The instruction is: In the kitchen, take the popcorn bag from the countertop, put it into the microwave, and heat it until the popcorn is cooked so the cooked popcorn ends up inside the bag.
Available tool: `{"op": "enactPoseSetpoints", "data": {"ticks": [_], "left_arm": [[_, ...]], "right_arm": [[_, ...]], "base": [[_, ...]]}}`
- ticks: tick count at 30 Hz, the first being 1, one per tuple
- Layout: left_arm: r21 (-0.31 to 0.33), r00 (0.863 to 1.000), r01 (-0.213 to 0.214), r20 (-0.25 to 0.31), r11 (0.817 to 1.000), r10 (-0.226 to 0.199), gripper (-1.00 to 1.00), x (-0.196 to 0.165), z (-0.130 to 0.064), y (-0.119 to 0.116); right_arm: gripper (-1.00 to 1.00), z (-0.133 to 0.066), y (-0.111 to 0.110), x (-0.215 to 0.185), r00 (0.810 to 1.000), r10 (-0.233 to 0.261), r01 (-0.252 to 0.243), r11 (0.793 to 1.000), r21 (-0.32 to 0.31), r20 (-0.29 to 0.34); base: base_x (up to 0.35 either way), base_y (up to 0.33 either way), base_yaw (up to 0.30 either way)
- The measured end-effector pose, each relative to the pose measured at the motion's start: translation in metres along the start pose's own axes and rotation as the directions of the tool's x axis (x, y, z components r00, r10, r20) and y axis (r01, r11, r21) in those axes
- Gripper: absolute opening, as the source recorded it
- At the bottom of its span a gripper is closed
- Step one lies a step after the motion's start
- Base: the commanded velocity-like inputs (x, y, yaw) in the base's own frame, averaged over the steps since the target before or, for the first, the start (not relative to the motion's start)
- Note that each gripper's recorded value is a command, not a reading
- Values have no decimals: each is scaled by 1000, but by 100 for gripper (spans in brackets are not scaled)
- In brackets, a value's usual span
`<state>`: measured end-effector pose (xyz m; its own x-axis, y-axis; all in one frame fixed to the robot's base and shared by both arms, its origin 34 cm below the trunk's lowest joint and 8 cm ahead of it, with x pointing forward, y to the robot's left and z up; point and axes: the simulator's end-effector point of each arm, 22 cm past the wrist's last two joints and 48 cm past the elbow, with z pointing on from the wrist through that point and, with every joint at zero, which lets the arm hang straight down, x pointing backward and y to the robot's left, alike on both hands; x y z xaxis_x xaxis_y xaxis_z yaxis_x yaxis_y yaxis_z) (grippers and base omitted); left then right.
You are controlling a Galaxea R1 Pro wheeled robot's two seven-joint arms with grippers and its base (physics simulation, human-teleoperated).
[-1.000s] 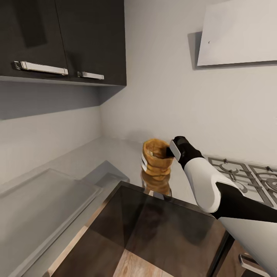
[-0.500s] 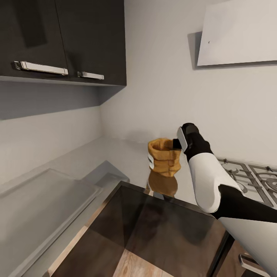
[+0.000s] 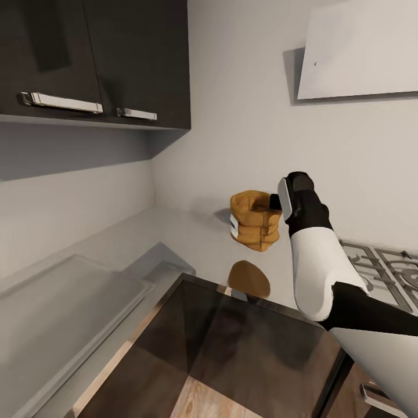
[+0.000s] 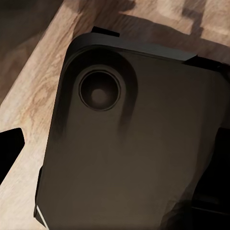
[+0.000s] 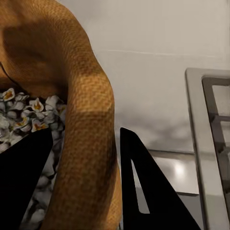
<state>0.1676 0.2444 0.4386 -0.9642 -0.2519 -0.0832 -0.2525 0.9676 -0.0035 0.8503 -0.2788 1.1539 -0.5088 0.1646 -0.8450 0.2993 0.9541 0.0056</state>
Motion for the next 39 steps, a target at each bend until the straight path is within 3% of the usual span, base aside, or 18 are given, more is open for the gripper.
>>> {"op": "enactPoseSetpoints", "data": {"ticks": [12, 39], "left_arm": [[-1, 999, 2, 35, 1000, -2, 100, -7, 0, 0], [0, 1000, 3, 27, 1000, -3, 100, -3, 0, -2]], "right_arm": [[-100, 1, 1, 0, 1000, 0, 0, 1000, -4, 0], [-100, 1, -1, 0, 1000, -5, 5, 1000, 5, 1]], "base": [[-318, 0, 0], [-346, 0, 0]]}}
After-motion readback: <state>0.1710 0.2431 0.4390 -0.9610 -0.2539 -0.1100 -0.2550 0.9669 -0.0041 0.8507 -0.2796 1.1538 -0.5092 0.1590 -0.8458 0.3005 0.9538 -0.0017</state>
